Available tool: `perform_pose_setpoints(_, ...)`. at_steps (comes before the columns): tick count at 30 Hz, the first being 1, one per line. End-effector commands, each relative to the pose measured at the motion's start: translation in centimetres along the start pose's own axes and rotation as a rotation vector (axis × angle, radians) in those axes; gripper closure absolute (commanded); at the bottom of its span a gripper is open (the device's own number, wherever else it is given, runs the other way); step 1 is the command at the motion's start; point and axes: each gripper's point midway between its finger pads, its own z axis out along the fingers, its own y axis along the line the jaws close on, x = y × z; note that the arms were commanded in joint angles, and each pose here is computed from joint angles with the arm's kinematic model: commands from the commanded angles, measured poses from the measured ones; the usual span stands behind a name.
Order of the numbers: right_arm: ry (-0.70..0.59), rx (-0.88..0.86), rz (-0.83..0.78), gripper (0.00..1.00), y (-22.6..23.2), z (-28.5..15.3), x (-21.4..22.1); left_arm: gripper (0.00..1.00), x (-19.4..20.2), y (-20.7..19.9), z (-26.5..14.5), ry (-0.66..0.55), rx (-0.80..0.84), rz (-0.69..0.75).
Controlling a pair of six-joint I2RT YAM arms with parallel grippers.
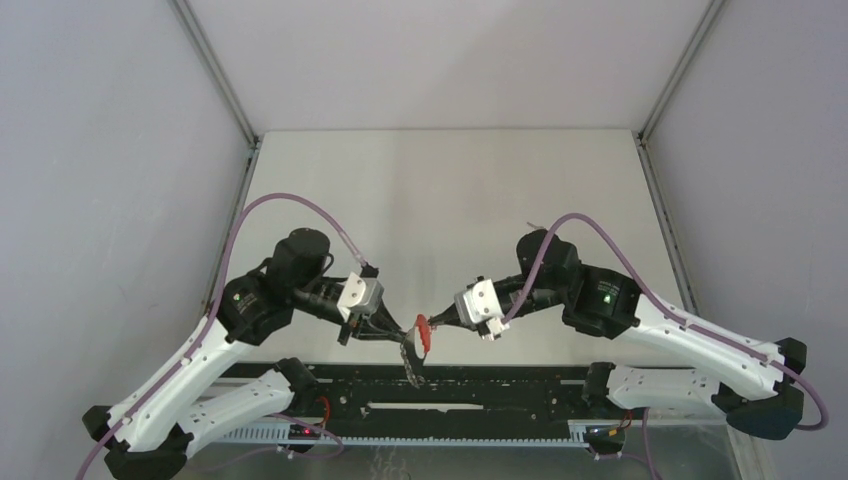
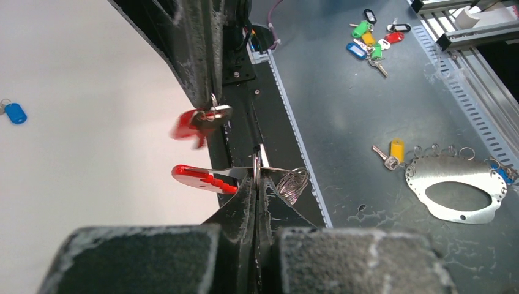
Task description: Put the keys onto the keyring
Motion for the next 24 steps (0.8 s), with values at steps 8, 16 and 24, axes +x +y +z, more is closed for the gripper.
perform_pose_setpoints(8, 0.006, -0.003, -0.281, 1.00, 0.4, 1.0, -1.8, 1.00, -2.3, -0.7, -0.3, -0.062, 0.053, 0.136)
perform_pose_setpoints(16, 0.015, -0.008, -0.314, 1.00, 0.1, 2.0, -2.2, 1.00, -2.1, -0.4, -0.2, -0.055, 0.042, 0.131)
perform_pose_setpoints(24, 0.006, 0.004, -0.335, 1.00, -0.1, 2.1, -2.9, 1.00, -1.7, -0.2, -0.3, -0.042, 0.021, 0.118)
